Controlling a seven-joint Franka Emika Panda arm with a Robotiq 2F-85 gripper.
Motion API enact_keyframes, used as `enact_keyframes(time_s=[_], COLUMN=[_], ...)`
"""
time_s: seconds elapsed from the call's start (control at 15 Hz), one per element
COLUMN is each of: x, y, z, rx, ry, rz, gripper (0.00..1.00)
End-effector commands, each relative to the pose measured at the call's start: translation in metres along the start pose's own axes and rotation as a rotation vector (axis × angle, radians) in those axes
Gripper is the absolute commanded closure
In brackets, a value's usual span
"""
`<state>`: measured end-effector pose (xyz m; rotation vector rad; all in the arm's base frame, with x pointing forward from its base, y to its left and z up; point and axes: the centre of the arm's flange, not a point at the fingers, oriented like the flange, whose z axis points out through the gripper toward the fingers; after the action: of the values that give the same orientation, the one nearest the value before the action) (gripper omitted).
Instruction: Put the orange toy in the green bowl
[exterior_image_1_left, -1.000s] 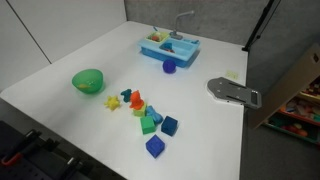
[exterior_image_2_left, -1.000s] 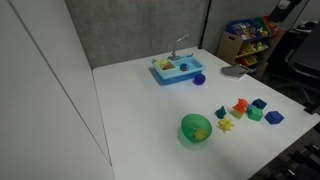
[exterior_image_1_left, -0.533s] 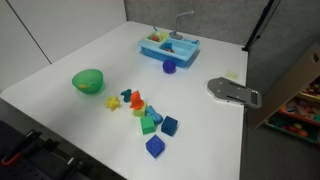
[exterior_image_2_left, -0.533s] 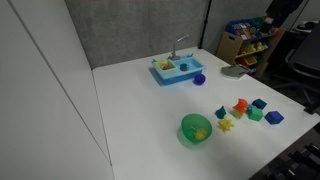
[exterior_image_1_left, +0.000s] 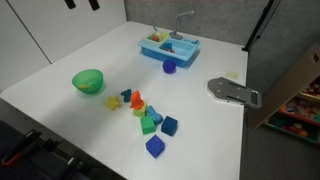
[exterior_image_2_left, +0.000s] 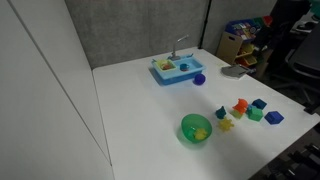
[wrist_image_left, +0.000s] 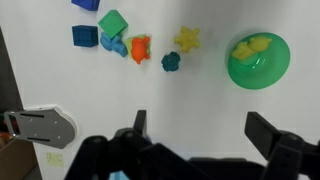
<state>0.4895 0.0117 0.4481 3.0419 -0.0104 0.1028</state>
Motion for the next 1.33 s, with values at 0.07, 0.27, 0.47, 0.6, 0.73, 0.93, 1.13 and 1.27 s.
enact_keyframes(time_s=[0.07, 0.27, 0.47, 0.6, 0.73, 0.93, 1.13, 1.27], x=[-0.001, -0.004, -0.009, -0.011, -0.014, -0.015, -0.017, -0.021], y=[0.024, 0.037, 0.048, 0.054, 0.06, 0.072, 0.079, 0.076], z=[0.064, 0.102, 0.138, 0.159, 0.176, 0.194, 0.199, 0.202], rx=[0.003, 0.01, 0.016, 0.031, 0.035, 0.032, 0.041, 0.028], ry=[-0.053, -0.093, -0.136, -0.17, -0.194, -0.215, -0.231, -0.239], rz=[0.059, 0.091, 0.122, 0.141, 0.16, 0.19, 0.207, 0.184], gripper=[0.0, 0.0, 0.0, 0.0, 0.0, 0.0, 0.0, 0.0])
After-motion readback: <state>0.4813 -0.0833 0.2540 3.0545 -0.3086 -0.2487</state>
